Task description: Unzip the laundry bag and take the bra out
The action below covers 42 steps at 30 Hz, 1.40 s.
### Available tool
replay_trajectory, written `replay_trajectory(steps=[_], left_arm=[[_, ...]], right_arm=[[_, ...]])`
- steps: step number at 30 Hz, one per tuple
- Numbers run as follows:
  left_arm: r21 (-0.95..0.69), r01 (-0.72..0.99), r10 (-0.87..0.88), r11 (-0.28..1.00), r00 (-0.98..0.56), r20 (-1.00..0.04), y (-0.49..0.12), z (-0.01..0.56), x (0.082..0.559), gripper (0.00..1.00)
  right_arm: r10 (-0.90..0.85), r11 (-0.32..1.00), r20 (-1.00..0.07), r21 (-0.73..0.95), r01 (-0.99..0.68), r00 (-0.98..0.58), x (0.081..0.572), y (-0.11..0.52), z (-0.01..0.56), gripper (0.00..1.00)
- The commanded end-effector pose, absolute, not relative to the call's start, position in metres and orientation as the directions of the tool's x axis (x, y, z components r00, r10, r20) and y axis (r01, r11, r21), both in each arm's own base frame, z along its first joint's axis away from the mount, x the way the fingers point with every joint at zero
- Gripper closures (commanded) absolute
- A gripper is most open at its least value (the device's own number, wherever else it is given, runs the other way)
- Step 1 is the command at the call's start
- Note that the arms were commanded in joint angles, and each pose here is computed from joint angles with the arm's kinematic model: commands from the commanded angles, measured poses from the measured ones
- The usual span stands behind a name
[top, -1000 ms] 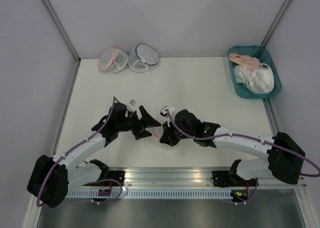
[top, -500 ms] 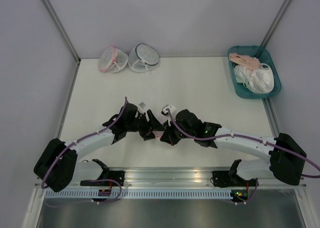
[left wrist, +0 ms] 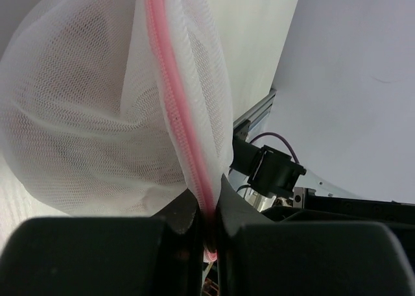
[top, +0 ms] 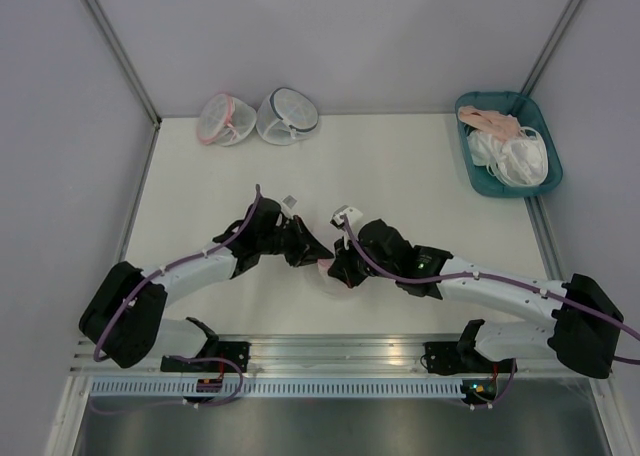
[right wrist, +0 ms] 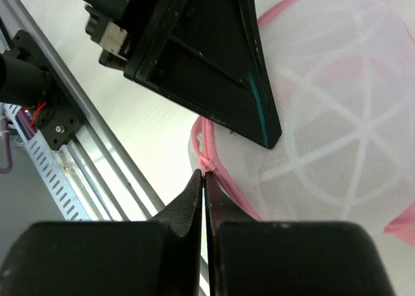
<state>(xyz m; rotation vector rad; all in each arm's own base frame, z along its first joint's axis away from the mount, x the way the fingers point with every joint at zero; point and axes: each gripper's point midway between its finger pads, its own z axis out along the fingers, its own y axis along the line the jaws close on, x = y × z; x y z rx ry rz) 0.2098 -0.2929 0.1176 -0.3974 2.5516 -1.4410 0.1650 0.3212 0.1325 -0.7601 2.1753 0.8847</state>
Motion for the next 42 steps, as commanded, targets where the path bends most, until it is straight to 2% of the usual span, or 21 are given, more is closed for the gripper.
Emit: replay_trajectory(steps=[1, 9, 12, 16, 21, 24, 27, 28, 29, 31, 33, 39, 40, 41, 42], left_arm=[[-0.87, -0.092, -0.347, 0.485, -0.933, -0.095, -0.292, 0.13, 0.234, 0.9], [-0.864, -0.066, -0.36, 0.5, -0.923, -0.137, -0.268, 0.136, 0.26, 0.91], [-0.862, -0.025, -0.323, 0.507, -0.933, -0.162, -0.266, 0.135, 0.265, 0.91], [-0.863, -0.012, -0.27, 0.506, -0.952, -0.145, -0.27, 0.127, 0.269, 0.91], [-0.859, 0.022, -0.232, 0.511, -0.959, -0.162, -0.272, 0.124, 0.276, 0.91], [-0.867, 0.048, -0.212, 0.497, -0.962, -0.174, -0.274, 0.129, 0.283, 0.87], [-0.877, 0.068, -0.204, 0.476, -0.961, -0.185, -0.277, 0.137, 0.285, 0.75], [-0.879, 0.076, -0.201, 0.471, -0.961, -0.191, -0.278, 0.14, 0.286, 0.55], [-0.879, 0.08, -0.201, 0.469, -0.96, -0.195, -0.278, 0.142, 0.286, 0.41], [-0.877, 0.085, -0.207, 0.473, -0.957, -0.204, -0.276, 0.147, 0.285, 0.22], [-0.871, 0.075, -0.213, 0.485, -0.956, -0.201, -0.273, 0.148, 0.284, 0.16], [-0.884, 0.02, -0.248, 0.467, -0.957, -0.153, -0.264, 0.169, 0.255, 0.1], [-0.885, 0.023, -0.245, 0.466, -0.957, -0.155, -0.264, 0.172, 0.247, 0.03], [-0.885, 0.045, -0.252, 0.463, -0.951, -0.18, -0.261, 0.182, 0.24, 0.03], [-0.876, 0.021, -0.246, 0.482, -0.956, -0.158, -0.257, 0.177, 0.229, 0.03]], right_arm=[[-0.262, 0.638, -0.758, 0.328, -0.697, -0.597, 0.169, 0.311, 0.136, 1.0], [-0.285, 0.74, -0.731, 0.243, -0.627, -0.62, 0.179, 0.286, 0.116, 0.99], [-0.289, 0.808, -0.72, 0.171, -0.565, -0.631, 0.19, 0.271, 0.107, 1.0], [-0.292, 0.898, -0.71, 0.027, -0.44, -0.64, 0.211, 0.245, 0.097, 1.0], [-0.303, 0.93, -0.682, -0.061, -0.361, -0.665, 0.221, 0.23, 0.077, 1.0], [-0.3, 0.934, -0.682, -0.068, -0.35, -0.668, 0.225, 0.232, 0.073, 0.99], [-0.287, 0.933, -0.696, -0.047, -0.357, -0.658, 0.227, 0.237, 0.078, 1.0], [-0.281, 0.933, -0.702, -0.041, -0.357, -0.654, 0.228, 0.239, 0.081, 1.0], [-0.276, 0.933, -0.71, -0.035, -0.358, -0.648, 0.229, 0.24, 0.084, 1.0], [-0.27, 0.93, -0.721, -0.024, -0.366, -0.638, 0.229, 0.242, 0.089, 1.0], [-0.261, 0.928, -0.728, -0.01, -0.371, -0.634, 0.229, 0.244, 0.093, 1.0], [-0.241, 0.897, -0.751, 0.069, -0.436, -0.615, 0.223, 0.258, 0.106, 1.0], [-0.25, 0.876, -0.745, 0.098, -0.473, -0.618, 0.217, 0.264, 0.106, 1.0], [-0.243, 0.855, -0.756, 0.129, -0.502, -0.608, 0.215, 0.272, 0.112, 1.0], [-0.248, 0.837, -0.757, 0.148, -0.527, -0.605, 0.212, 0.276, 0.113, 1.0]])
